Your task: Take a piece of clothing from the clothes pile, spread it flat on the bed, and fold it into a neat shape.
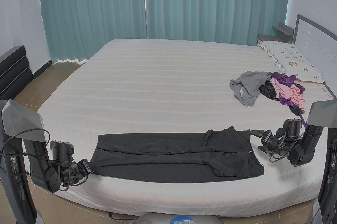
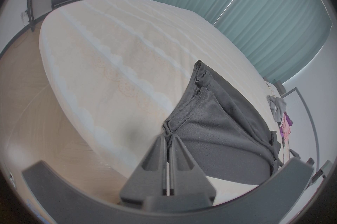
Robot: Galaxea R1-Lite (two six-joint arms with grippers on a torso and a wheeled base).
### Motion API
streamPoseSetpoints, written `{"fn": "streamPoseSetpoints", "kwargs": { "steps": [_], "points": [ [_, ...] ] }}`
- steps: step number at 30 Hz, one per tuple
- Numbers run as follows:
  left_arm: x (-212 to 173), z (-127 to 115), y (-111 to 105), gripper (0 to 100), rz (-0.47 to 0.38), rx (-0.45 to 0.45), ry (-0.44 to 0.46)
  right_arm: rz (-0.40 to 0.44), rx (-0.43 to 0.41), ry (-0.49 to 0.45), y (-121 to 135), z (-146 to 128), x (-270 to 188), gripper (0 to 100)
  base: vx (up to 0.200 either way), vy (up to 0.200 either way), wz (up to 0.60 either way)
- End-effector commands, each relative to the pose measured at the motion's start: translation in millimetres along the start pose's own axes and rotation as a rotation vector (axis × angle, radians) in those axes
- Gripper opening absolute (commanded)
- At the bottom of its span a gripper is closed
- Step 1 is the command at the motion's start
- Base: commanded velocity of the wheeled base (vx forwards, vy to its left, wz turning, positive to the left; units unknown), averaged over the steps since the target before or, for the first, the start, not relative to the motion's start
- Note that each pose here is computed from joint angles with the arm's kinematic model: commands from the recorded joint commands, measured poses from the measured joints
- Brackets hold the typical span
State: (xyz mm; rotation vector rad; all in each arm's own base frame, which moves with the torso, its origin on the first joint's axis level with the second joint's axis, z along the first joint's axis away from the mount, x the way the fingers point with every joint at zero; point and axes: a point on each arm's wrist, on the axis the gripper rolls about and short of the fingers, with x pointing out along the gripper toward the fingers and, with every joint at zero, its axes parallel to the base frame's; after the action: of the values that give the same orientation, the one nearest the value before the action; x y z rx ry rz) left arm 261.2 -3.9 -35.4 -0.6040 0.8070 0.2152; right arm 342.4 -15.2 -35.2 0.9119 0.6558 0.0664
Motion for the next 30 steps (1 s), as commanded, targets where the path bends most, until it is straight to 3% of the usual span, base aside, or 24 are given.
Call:
{"fn": "streamPoseSetpoints", "kwargs": {
  "steps": [1, 6, 7, 14, 17, 20, 26, 30],
  "points": [
    [-1.6, -2.3, 0.7, 0, 0.01, 0.007, 0.004, 0.001, 0.0, 0.0, 0.2, 0.1, -0.1, 100, 0.0, 0.0, 0.0],
    [-0.2, 0.2, -0.5, 0, 0.005, 0.002, -0.007, 0.001, 0.0, 0.0, 0.2, 0.1, -0.1, 100, 0.0, 0.0, 0.0],
    [0.0, 0.5, -0.7, 100, 0.004, 0.002, -0.008, 0.001, 0.0, 0.0, 0.2, 0.1, -0.1, 100, 0.0, 0.0, 0.0],
    [-4.3, 10.5, -5.4, 100, -0.027, -0.011, -0.049, 0.001, 0.0, 0.0, 0.2, 0.1, -0.1, 100, 0.0, 0.0, 0.0],
    [-14.3, 31.3, -15.1, 100, -0.093, -0.03, -0.13, 0.001, 0.0, 0.0, 0.2, 0.1, -0.1, 100, 0.0, 0.0, 0.0],
    [-15.3, 42.8, -23.6, 100, -0.151, -0.032, -0.154, 0.001, 0.001, 0.0, 0.2, 0.1, -0.1, 100, 0.0, 0.0, 0.0],
    [4.1, 53.9, -34.7, 100, -0.277, -0.007, -0.109, 0.001, -0.001, 0.001, 0.5, -0.3, 0.1, 100, 0.0, 0.0, 0.0],
    [24.8, 55.5, -35.3, 100, -0.303, 0.053, -0.067, -0.001, -0.001, 0.005, 0.2, -1.8, 0.7, 100, 0.0, 0.0, 0.0]
  ]
}}
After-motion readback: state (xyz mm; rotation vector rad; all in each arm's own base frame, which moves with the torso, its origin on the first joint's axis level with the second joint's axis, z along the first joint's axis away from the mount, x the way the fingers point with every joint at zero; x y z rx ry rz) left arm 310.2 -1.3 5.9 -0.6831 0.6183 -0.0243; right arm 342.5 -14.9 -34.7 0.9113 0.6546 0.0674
